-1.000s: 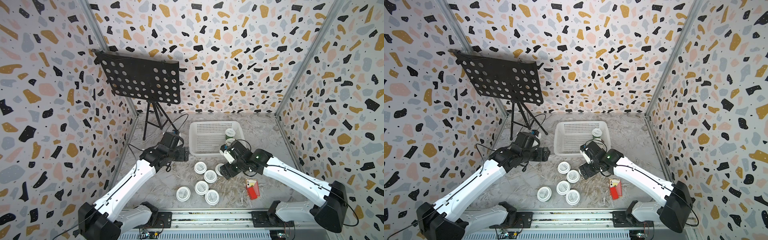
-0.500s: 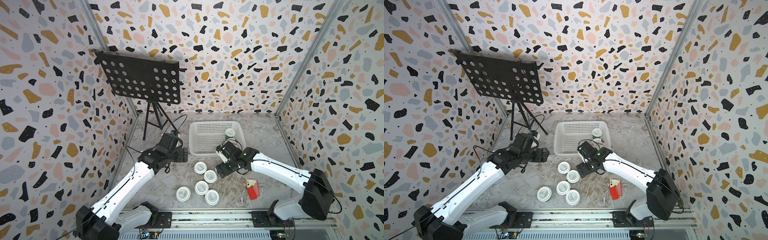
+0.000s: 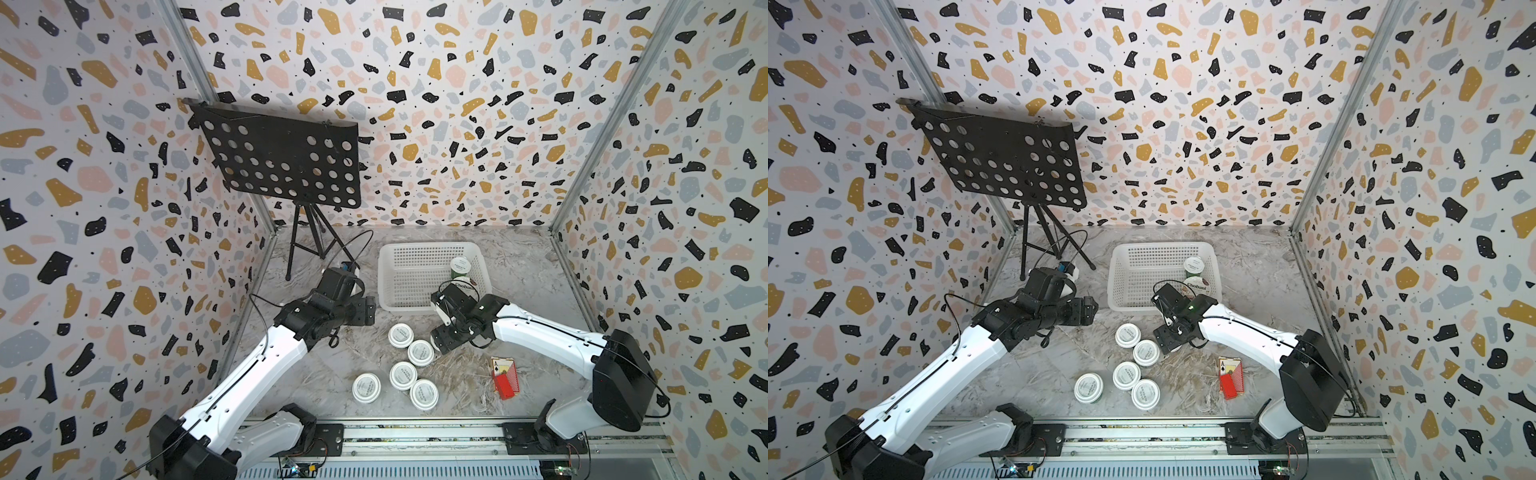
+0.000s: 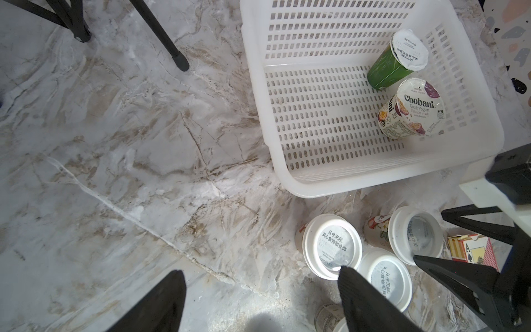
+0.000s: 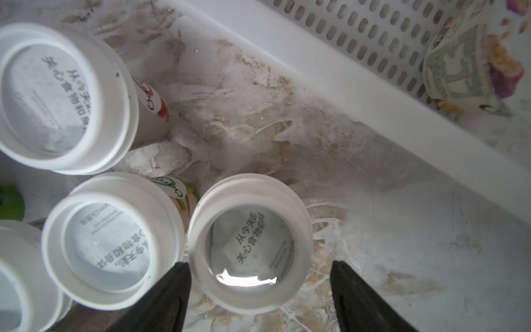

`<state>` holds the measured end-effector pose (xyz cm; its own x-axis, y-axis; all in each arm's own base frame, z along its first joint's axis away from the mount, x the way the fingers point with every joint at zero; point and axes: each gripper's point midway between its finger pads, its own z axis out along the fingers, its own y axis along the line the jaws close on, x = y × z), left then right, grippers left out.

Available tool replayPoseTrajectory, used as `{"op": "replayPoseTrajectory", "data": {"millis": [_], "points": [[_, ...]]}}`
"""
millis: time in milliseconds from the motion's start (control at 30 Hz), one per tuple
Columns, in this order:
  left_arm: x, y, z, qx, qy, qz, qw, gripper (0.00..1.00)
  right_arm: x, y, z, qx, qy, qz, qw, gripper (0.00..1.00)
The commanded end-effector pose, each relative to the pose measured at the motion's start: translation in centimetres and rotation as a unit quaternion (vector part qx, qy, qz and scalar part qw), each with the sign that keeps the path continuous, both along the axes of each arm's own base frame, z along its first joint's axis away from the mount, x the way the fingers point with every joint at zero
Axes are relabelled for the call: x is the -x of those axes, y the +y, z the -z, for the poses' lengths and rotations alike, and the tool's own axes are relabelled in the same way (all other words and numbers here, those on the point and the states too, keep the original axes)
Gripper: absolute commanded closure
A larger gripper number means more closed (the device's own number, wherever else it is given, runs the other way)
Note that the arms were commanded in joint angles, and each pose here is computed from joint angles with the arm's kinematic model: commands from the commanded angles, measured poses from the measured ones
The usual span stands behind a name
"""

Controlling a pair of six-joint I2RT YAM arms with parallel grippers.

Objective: Put the yogurt in the basket
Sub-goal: Pick up the yogurt from the center of the board.

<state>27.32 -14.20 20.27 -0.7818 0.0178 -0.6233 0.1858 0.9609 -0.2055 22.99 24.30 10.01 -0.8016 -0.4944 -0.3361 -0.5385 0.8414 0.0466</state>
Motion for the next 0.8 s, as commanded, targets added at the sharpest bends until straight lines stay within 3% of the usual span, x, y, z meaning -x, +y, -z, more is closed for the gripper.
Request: {"op": "replayPoseTrajectory", "data": {"millis": [0,433,767], "points": [[0.0,0.2,-0.1,-0.001,-0.008,0.001,1.0,0.13,-0.9,-0.2,-1.0,-0.003,-0.018,0.014,1.0,0.21],[0.0,0.1,-0.1,0.001,-0.007,0.002,1.0,0.13,-1.5,-2.6,-1.8,0.01,-0.032,0.031,0.999,0.21],[0.0,0.1,-0.1,0.0,-0.007,0.002,1.0,0.13,-1.8,-1.7,-2.9,0.001,-0.014,0.066,0.998,0.02]]}}
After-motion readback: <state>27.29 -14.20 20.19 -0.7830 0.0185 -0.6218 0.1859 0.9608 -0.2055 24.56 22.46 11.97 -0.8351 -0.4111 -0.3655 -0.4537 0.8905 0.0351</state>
